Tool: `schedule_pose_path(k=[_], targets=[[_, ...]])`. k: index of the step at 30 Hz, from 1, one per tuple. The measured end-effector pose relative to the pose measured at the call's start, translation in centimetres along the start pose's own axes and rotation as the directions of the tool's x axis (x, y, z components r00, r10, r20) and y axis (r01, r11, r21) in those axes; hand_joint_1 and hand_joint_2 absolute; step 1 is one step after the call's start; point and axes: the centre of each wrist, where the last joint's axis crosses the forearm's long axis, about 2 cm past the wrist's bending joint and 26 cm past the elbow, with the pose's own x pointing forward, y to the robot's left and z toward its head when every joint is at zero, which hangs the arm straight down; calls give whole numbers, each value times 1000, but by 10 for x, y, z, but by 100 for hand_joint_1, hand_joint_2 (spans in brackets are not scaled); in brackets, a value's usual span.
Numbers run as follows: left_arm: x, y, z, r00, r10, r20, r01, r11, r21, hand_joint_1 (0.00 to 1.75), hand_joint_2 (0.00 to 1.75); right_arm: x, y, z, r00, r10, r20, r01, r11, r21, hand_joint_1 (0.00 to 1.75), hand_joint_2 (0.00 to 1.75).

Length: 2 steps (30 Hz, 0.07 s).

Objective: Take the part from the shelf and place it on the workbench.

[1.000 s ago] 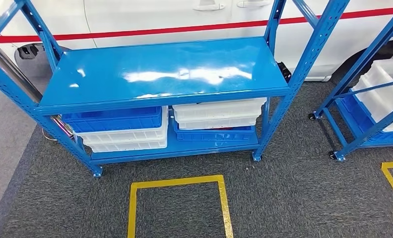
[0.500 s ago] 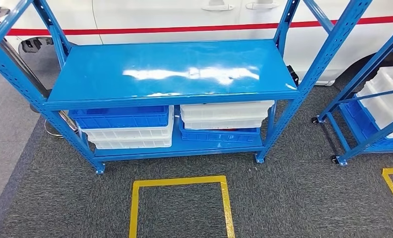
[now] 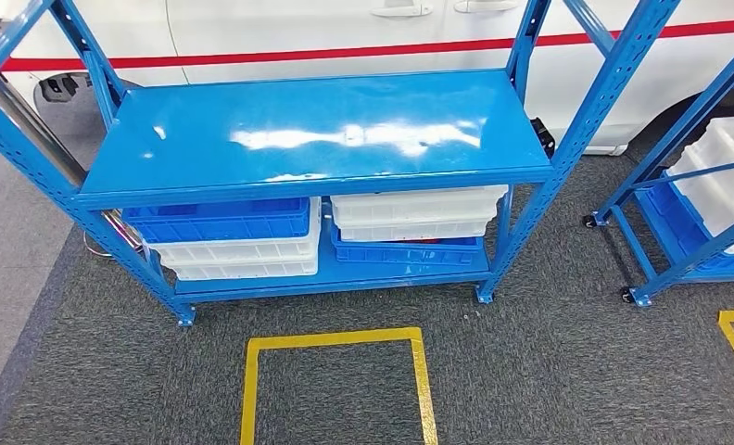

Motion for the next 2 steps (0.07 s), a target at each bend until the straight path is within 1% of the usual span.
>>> schedule_pose_path(k=[2], targets=[[0, 0, 0, 1000, -12, 1, 12, 1000, 9, 0, 175, 0, 0, 0, 1000, 2, -4, -2, 1000, 0, 0, 175]])
